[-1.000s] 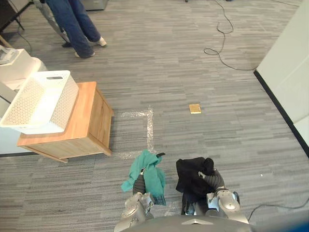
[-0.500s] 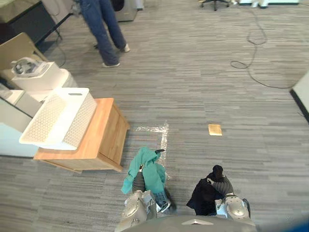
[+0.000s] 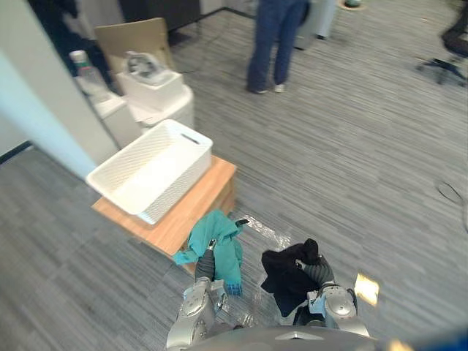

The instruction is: Tidy the bed and pick cloth on bed and put in laundry

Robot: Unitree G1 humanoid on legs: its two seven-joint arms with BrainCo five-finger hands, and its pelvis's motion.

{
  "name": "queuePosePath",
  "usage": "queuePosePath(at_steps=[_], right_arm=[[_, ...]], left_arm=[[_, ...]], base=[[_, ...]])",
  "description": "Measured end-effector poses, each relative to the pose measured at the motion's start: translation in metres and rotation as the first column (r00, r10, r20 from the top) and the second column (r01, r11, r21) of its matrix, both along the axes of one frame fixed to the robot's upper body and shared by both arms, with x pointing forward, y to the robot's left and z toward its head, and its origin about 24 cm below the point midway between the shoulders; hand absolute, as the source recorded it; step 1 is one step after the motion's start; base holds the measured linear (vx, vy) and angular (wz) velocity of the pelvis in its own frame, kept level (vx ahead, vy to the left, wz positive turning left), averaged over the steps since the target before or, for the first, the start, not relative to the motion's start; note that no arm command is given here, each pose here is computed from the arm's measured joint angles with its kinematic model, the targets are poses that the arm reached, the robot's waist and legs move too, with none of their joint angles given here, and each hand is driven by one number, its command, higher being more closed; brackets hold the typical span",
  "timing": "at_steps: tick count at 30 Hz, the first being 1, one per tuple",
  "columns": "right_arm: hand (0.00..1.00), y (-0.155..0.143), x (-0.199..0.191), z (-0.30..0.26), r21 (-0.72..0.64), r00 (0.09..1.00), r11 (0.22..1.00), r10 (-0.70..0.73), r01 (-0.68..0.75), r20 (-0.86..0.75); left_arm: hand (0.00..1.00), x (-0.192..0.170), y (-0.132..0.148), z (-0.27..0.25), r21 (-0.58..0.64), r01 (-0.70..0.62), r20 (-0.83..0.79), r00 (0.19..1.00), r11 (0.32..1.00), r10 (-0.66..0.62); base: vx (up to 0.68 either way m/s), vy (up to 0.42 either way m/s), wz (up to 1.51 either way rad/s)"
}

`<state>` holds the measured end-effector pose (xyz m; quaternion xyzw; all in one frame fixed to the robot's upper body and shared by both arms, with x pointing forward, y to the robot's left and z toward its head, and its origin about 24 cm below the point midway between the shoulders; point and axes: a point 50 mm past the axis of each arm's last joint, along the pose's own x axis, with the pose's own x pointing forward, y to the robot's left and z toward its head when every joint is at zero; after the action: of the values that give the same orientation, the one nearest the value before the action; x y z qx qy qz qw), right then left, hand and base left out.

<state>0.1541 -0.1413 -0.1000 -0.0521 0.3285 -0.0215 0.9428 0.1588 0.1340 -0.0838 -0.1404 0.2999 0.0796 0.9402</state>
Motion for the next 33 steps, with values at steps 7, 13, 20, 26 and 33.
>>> queuePosePath(at_steps=[7, 13, 20, 26, 33], right_arm=[[1.00, -0.015, -0.003, -0.001, 0.012, 0.997, 0.997, -0.083, 0.083, -0.009], [1.00, -0.011, 0.011, 0.008, -0.001, 0.999, 1.000, 0.002, -0.002, 0.047], [1.00, -0.014, 0.030, 0.022, -0.022, 0.992, 1.000, 0.021, -0.019, 0.126], [1.00, -0.008, 0.030, 0.020, -0.002, 0.993, 1.000, 0.024, -0.024, 0.114], [1.00, -0.001, 0.028, 0.019, 0.020, 0.993, 0.999, 0.042, -0.044, 0.114]], left_arm=[[1.00, -0.009, 0.004, -0.015, 0.042, 0.025, -0.079, 0.997, 0.999, -0.021], [1.00, -0.015, -0.009, -0.015, -0.023, 0.009, -0.077, 0.997, 1.000, -0.011], [1.00, -0.010, -0.011, -0.011, -0.025, 0.007, -0.055, 0.998, 1.000, -0.009], [1.00, 0.004, -0.006, 0.003, 0.021, 0.051, 0.032, 0.998, 0.998, -0.051], [1.00, -0.012, -0.013, -0.003, 0.067, 0.171, -0.006, 0.985, 0.983, -0.171]], base=[[0.33, -0.384, 1.19], [0.27, -0.240, 0.81], [0.27, -0.001, 0.47], [0.31, 0.147, 0.66], [0.22, 0.070, 0.02]])
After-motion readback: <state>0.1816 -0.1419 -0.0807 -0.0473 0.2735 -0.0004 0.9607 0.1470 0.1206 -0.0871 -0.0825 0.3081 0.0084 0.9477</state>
